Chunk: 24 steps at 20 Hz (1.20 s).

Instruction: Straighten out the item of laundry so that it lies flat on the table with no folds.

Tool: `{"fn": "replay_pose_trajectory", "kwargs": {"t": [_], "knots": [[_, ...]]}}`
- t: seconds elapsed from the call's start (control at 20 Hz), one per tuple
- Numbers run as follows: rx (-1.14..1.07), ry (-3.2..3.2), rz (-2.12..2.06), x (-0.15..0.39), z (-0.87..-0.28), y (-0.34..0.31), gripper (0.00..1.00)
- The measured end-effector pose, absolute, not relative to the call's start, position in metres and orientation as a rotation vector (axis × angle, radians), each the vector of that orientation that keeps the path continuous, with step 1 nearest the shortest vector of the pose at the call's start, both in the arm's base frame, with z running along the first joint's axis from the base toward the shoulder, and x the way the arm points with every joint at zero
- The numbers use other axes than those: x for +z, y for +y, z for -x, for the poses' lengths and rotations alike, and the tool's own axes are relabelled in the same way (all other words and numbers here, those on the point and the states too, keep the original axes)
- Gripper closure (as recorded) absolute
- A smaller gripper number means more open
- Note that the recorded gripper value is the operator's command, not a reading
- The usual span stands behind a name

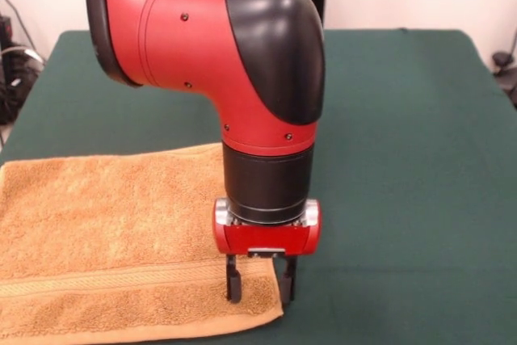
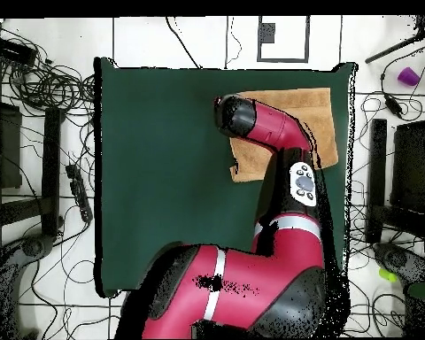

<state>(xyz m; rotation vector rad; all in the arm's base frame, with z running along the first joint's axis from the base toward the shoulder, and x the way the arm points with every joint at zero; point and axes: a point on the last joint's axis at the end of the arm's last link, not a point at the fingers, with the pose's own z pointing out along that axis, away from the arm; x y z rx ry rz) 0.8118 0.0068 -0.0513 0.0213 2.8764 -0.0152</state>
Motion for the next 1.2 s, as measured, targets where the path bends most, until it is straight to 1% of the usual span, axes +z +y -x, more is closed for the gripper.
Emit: {"fn": "replay_pose_trajectory", "kwargs": {"t": [0.8, 0.85, 1.2], "knots": [[-0.033, 2.864, -0.009, -0.053, -0.812, 0.020, 0.00], [-0.037, 2.855, -0.010, -0.053, -0.813, 0.019, 1.00], [-0.046, 2.833, -0.012, -0.052, -0.816, 0.018, 1.00]]}}
